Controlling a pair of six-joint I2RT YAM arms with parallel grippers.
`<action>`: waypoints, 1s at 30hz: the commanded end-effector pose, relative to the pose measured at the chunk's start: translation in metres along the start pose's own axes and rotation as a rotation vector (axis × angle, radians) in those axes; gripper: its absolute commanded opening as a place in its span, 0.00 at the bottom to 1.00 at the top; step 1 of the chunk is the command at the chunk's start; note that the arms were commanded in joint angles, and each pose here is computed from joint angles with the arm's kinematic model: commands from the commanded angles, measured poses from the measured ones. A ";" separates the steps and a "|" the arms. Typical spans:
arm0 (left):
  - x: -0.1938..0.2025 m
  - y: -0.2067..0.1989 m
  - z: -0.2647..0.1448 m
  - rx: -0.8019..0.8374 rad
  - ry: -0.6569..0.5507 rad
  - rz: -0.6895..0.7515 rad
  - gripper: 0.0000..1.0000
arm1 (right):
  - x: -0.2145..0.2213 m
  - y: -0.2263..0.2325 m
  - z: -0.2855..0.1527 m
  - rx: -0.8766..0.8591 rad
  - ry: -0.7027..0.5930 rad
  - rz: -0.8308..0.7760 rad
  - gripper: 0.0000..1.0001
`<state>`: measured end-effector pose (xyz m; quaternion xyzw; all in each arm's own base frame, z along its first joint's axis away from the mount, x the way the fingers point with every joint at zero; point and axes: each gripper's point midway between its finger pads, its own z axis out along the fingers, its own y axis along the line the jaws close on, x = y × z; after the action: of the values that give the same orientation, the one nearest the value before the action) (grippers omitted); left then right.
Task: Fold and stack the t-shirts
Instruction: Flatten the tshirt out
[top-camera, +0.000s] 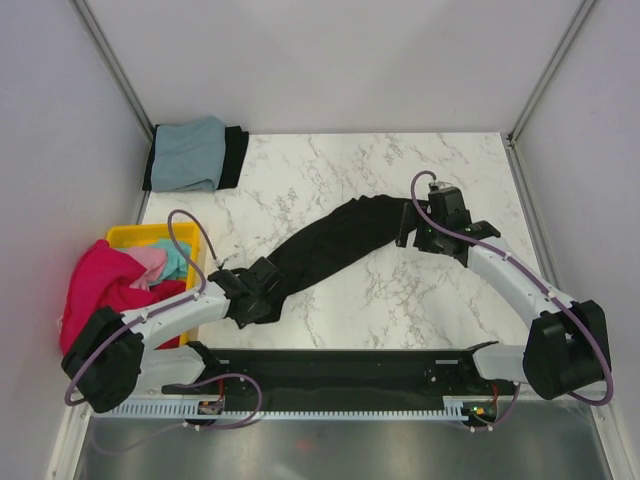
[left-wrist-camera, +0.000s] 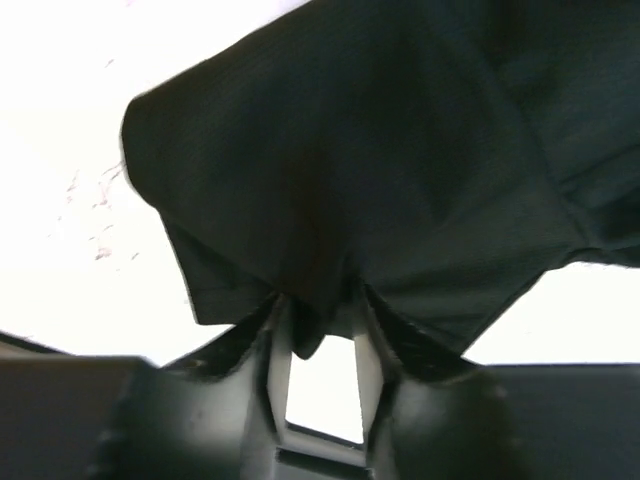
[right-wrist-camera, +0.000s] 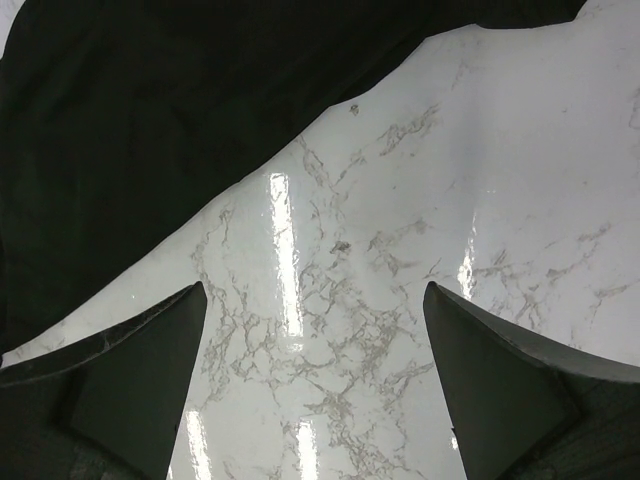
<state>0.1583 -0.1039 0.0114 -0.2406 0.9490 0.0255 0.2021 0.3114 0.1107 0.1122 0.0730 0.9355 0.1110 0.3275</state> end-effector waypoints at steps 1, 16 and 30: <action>-0.002 -0.017 0.016 0.034 -0.022 -0.024 0.30 | -0.005 -0.007 0.004 0.000 -0.006 0.009 0.98; -0.161 -0.068 -0.186 0.347 -0.466 -0.009 0.02 | -0.041 -0.094 0.013 0.152 -0.101 0.355 0.98; -0.148 -0.038 -0.181 0.359 -0.473 -0.051 0.02 | -0.042 -0.070 0.088 -0.037 -0.030 0.459 0.83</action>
<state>0.2306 -0.1042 0.2574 -0.2144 0.8470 -0.1197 0.4716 0.3639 0.0388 0.0366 0.2819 0.9086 0.1532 0.2674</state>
